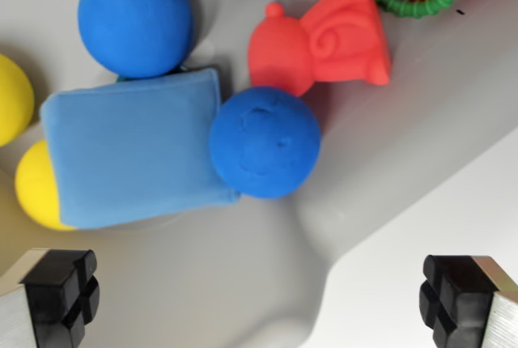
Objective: Pick an object from the bin
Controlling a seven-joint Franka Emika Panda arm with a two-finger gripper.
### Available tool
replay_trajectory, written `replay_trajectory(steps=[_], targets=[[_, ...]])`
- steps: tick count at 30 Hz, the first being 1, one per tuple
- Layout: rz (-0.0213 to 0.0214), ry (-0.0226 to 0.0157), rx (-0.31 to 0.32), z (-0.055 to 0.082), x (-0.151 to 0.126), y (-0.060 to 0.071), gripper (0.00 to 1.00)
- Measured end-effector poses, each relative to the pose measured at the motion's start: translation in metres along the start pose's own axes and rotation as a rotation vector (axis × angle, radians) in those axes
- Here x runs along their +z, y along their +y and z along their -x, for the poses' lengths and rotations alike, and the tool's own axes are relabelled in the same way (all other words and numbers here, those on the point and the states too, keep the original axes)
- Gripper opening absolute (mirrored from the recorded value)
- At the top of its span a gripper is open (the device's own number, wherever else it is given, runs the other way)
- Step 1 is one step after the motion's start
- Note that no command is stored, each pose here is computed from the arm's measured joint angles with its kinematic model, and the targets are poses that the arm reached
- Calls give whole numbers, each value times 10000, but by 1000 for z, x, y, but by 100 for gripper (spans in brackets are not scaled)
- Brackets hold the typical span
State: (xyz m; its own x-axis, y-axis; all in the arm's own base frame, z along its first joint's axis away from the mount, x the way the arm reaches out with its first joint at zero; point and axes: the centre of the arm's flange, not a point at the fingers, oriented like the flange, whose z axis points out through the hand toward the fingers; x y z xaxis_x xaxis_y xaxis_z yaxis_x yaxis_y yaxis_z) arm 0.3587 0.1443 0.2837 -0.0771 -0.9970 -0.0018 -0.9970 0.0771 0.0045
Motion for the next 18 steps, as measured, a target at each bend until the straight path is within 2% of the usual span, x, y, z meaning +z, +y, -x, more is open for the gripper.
replay_trajectory(steps=[1,4,6,9,18], targets=[[35,-4,16,0,6,-1,100],[80,-4,29,0,19,-1,100],[74,-5,33,0,26,-1,100],[39,-2,20,0,38,0,100],[42,9,-1,1,70,0,100]])
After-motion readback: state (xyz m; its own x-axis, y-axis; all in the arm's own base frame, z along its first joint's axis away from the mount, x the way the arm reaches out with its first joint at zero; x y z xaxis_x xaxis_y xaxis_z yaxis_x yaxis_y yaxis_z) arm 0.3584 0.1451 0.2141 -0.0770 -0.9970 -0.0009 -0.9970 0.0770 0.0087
